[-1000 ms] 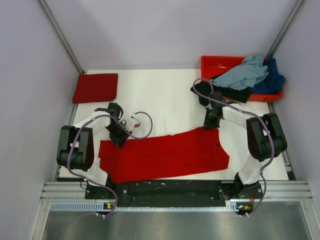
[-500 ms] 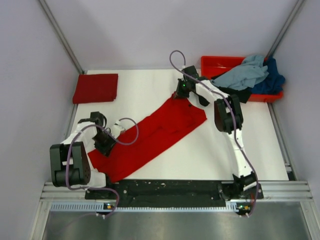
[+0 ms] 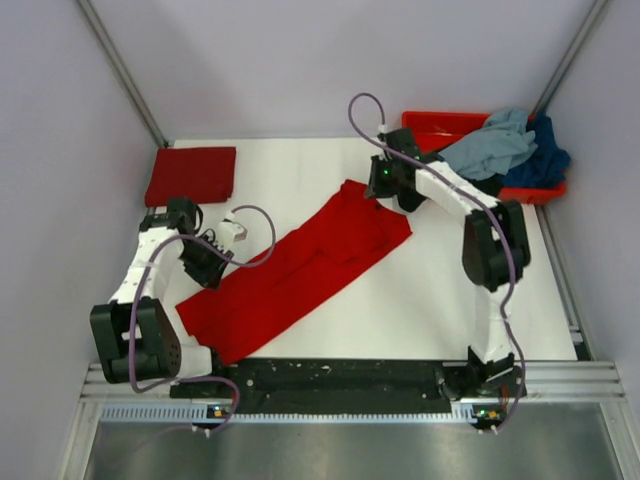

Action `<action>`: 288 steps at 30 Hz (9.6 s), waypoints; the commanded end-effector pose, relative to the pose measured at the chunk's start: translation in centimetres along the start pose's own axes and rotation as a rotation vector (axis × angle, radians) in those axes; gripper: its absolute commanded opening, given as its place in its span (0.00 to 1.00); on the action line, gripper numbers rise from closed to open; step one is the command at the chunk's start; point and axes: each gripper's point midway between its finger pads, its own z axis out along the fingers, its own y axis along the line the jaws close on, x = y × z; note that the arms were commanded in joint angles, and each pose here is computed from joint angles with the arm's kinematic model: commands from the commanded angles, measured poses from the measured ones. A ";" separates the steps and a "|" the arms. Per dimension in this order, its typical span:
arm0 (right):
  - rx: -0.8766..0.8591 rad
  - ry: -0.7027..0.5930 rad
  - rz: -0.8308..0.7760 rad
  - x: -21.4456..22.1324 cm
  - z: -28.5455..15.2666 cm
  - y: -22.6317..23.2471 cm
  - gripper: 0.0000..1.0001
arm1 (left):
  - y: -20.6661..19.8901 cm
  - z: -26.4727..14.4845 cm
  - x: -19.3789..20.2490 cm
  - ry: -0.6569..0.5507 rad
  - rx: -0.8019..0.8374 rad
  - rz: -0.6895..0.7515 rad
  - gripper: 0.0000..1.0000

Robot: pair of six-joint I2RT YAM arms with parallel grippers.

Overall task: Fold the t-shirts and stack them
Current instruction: Rotate the tshirt 90 degrees, then grab the bottom of the folded rectangular tshirt with both arms, then fold the folded rectangular tshirt in 1/3 of the way, then grab one side of the 2/3 rectangular tshirt with both arms, then fold the long partially folded tshirt into a neat square

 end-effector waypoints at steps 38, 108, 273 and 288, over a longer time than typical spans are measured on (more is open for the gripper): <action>-0.218 -0.281 -0.004 -14.7 3.2 -0.7 0.24 | -11.4 4.0 -0.1 0.090 0.239 0.262 0.37; -0.774 0.206 -1.991 40.3 -13.9 7.1 0.42 | -21.1 5.0 2.4 -0.166 0.514 1.303 0.67; -0.477 -0.095 -1.549 27.6 -27.3 10.0 0.00 | -18.2 -8.2 -4.0 -0.252 0.209 0.696 0.00; -0.150 -0.191 -1.181 15.2 -17.8 3.8 0.00 | -8.9 -4.0 -16.1 -0.186 0.044 0.462 0.00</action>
